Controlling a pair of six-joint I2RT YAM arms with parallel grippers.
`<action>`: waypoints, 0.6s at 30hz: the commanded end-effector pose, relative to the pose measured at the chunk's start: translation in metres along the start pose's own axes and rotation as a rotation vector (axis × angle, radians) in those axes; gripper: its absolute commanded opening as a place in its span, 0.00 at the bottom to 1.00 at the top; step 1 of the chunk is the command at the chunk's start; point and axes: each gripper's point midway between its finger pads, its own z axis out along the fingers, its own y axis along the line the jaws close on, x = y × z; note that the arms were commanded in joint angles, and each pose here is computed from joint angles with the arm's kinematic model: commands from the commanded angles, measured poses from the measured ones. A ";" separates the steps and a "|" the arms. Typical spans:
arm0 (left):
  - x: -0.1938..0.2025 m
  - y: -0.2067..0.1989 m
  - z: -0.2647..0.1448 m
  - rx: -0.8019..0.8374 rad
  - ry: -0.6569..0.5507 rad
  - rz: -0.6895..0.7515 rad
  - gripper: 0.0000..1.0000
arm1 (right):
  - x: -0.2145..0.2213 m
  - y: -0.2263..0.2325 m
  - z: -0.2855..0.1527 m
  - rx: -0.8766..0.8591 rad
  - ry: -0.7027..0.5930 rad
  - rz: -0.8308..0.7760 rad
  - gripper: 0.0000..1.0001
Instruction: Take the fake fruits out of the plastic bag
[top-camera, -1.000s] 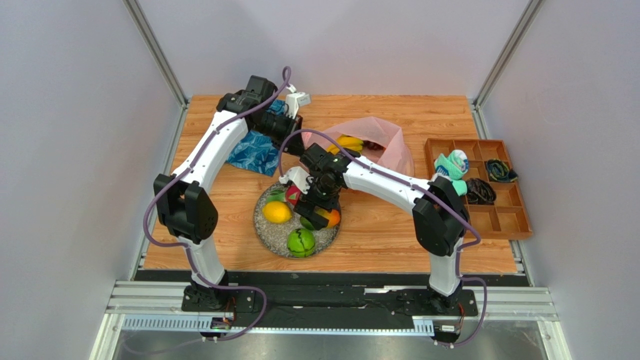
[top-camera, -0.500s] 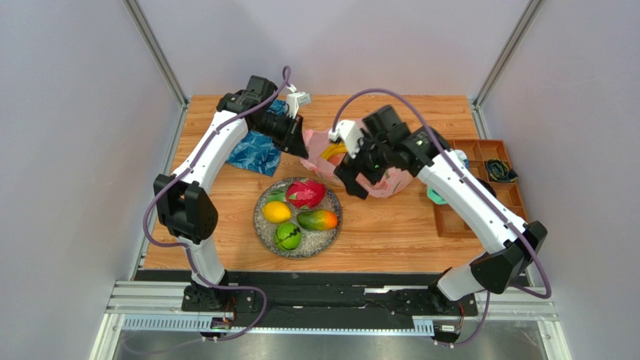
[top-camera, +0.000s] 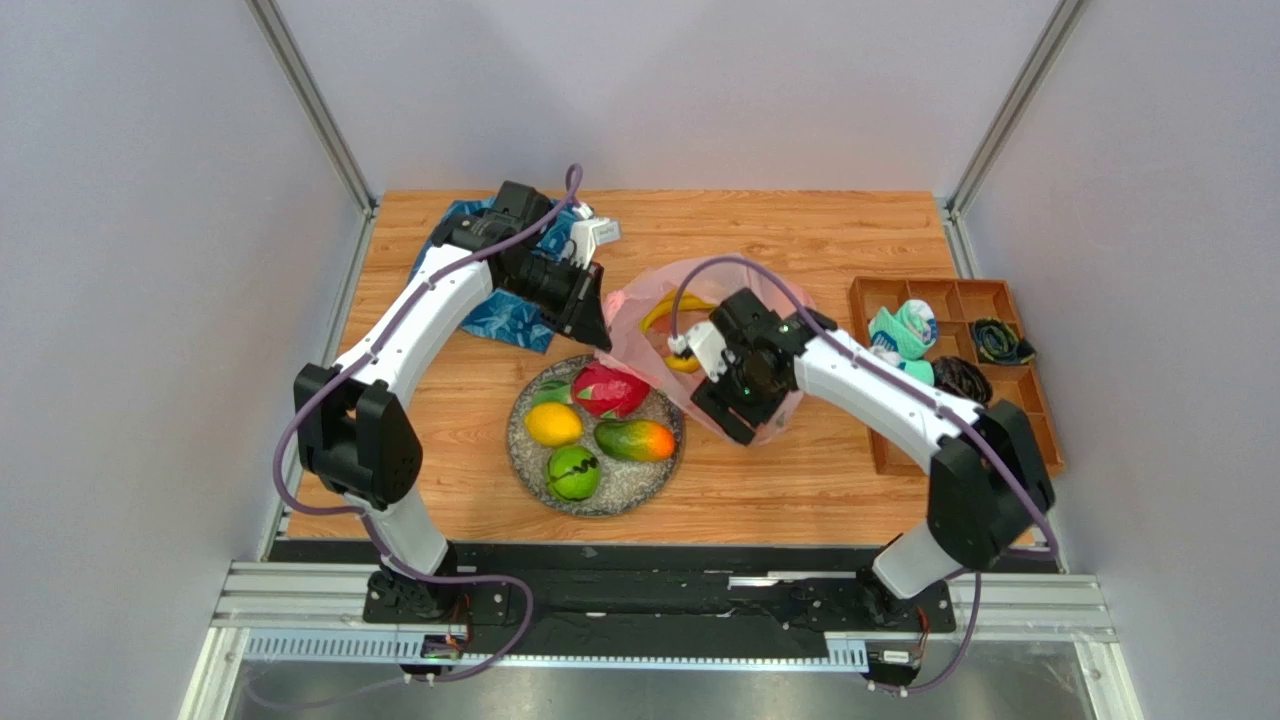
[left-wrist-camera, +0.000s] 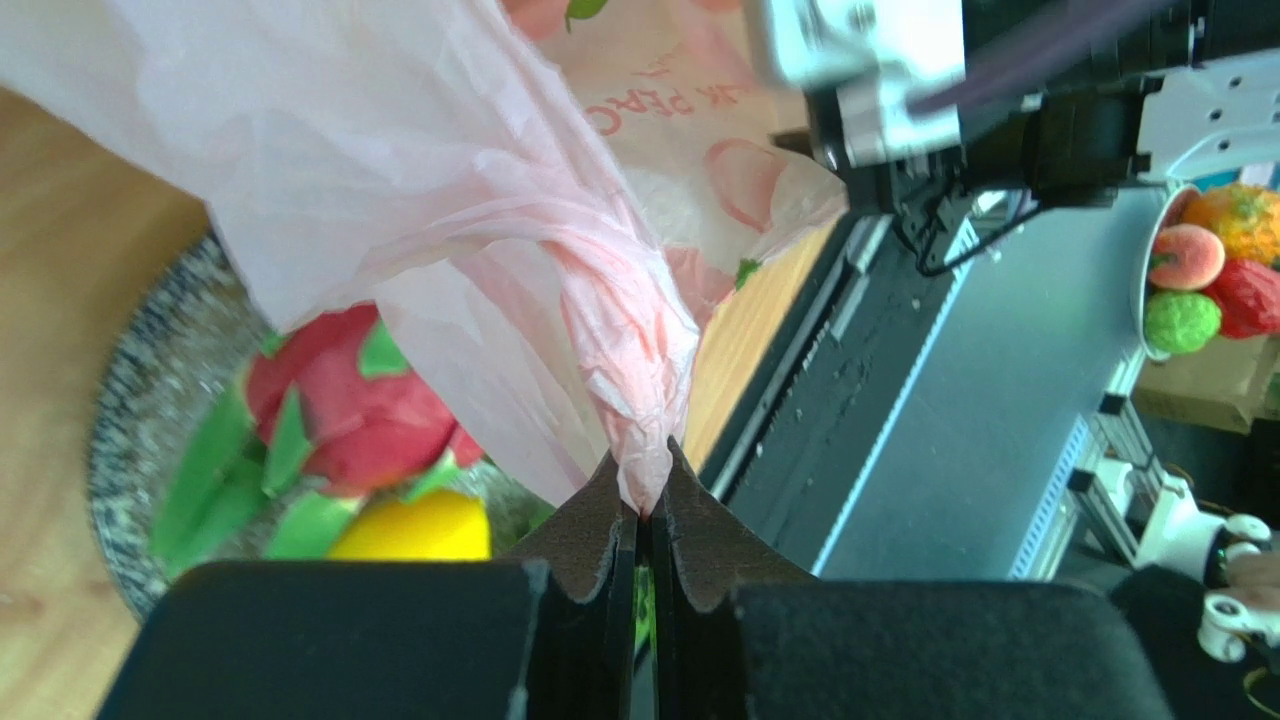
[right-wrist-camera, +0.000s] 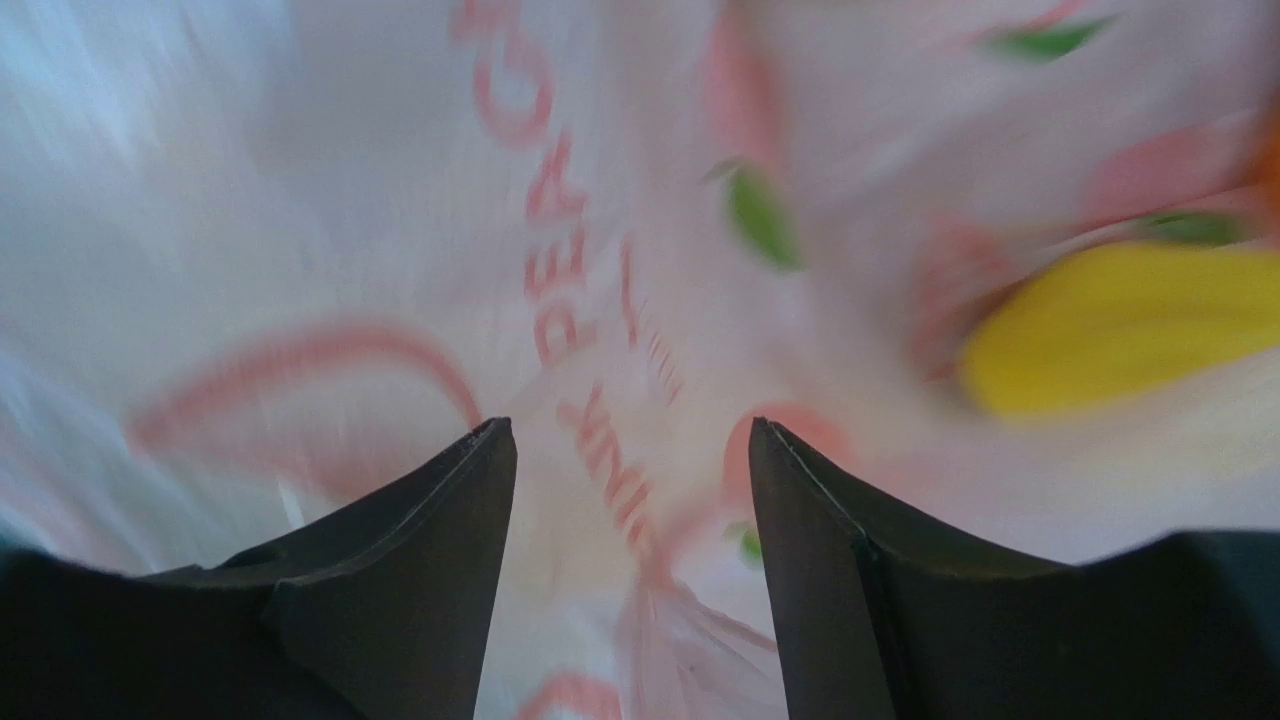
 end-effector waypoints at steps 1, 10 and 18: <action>0.014 -0.026 -0.013 0.003 -0.018 0.049 0.08 | 0.002 0.021 -0.031 0.022 -0.114 -0.014 0.65; 0.031 -0.015 0.010 0.007 0.039 -0.011 0.08 | -0.084 -0.062 -0.034 0.101 -0.217 0.147 0.67; 0.017 -0.007 0.012 -0.014 0.041 -0.002 0.08 | -0.113 -0.040 -0.009 -0.068 -0.198 0.279 0.62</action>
